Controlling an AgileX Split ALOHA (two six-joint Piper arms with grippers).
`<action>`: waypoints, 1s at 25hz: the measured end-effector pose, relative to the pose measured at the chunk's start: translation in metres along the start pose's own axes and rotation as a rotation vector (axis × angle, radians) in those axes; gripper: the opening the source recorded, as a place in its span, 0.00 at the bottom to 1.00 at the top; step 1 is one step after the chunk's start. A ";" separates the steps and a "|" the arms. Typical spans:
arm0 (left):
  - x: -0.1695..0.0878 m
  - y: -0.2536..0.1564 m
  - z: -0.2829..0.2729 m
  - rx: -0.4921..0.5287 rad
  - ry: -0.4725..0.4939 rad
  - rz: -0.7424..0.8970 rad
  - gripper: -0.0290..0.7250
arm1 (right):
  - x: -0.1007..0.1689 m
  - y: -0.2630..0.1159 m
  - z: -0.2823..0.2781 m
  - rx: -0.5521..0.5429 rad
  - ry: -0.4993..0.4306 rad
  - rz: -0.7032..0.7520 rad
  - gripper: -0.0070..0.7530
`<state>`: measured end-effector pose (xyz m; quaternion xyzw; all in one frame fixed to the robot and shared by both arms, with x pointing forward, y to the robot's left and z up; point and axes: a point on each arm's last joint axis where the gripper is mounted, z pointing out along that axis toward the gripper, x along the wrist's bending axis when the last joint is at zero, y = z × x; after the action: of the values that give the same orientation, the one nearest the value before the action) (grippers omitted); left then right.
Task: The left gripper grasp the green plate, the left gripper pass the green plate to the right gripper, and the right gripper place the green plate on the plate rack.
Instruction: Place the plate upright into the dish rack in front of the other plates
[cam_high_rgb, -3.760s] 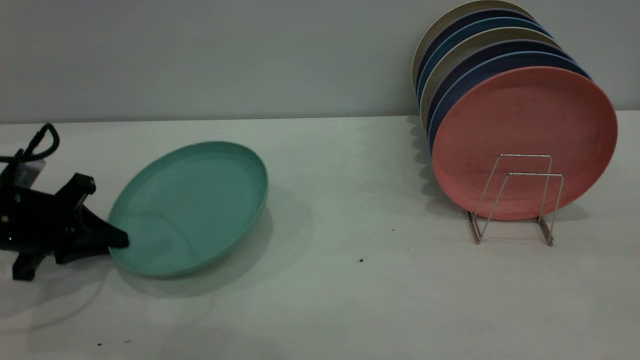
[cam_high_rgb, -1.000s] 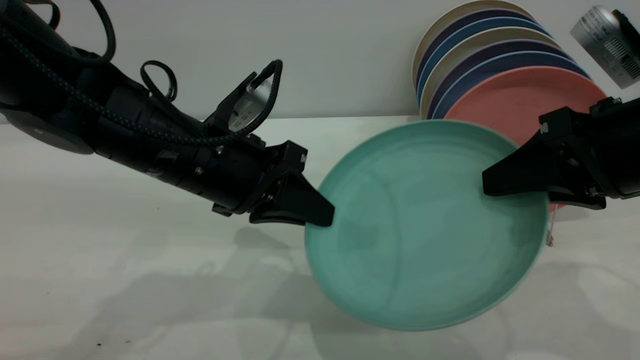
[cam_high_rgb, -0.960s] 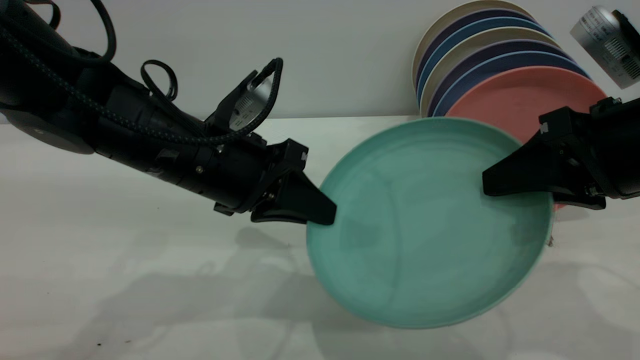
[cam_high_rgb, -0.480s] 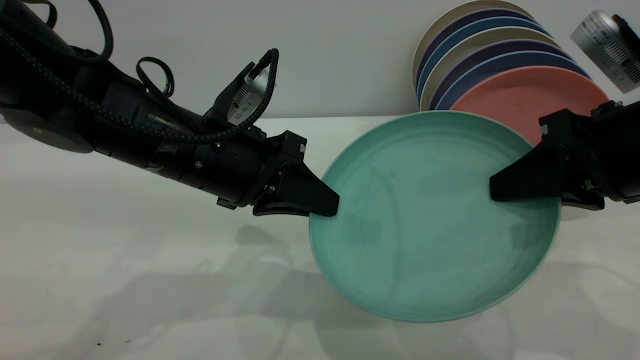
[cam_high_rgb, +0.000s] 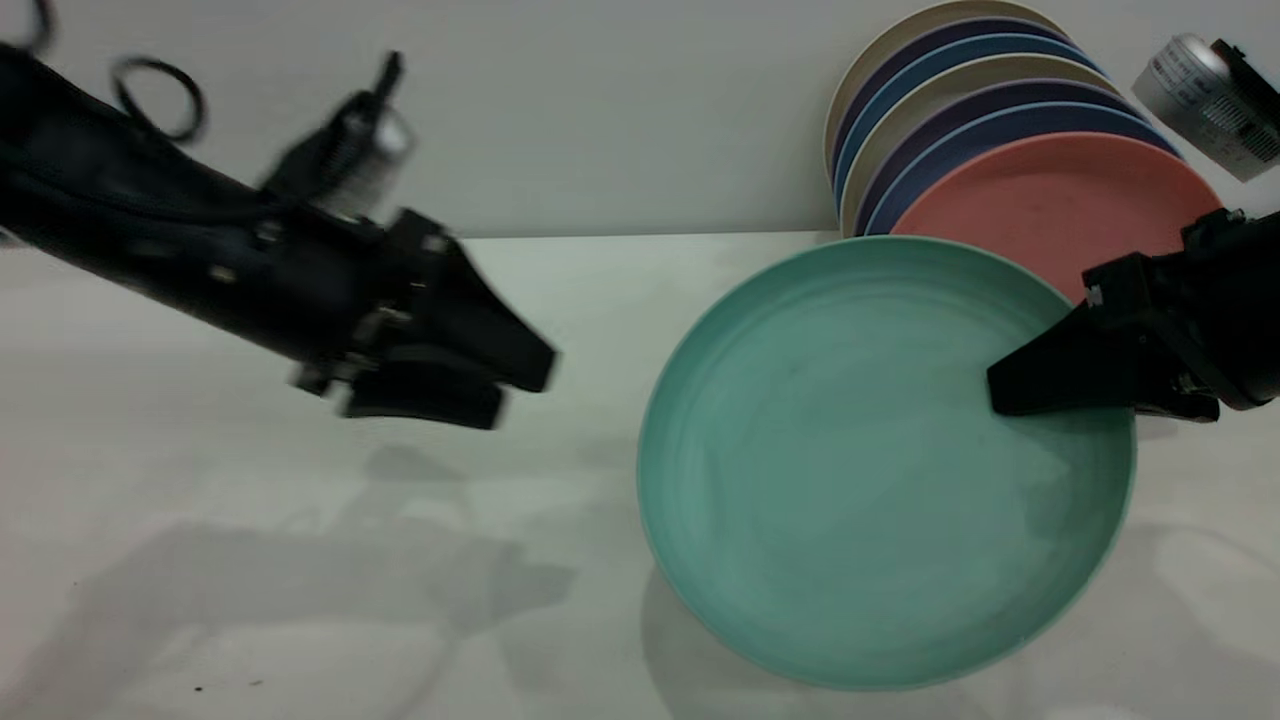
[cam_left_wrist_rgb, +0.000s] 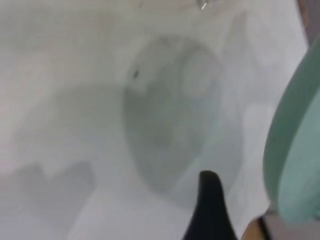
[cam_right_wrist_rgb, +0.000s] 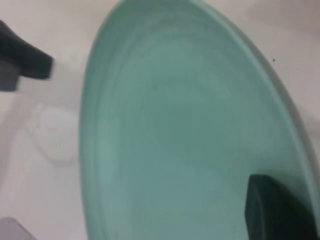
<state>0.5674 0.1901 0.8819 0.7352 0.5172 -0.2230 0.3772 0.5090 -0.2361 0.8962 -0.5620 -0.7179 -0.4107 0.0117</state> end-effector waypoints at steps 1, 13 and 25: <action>-0.001 0.001 -0.010 0.008 0.023 0.010 0.84 | 0.000 0.000 0.000 0.001 0.001 -0.035 0.10; 0.034 -0.009 -0.106 -0.013 0.363 -0.167 0.75 | 0.036 0.066 -0.022 0.199 0.055 -0.751 0.10; 0.041 -0.012 -0.113 -0.010 0.404 -0.217 0.75 | 0.081 0.125 -0.039 0.368 -0.309 -1.226 0.10</action>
<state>0.5637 0.3050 0.9184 0.7030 0.6595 -0.1079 0.2433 0.5637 -0.1909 1.0331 -0.0927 -0.9599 -0.1283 -0.2316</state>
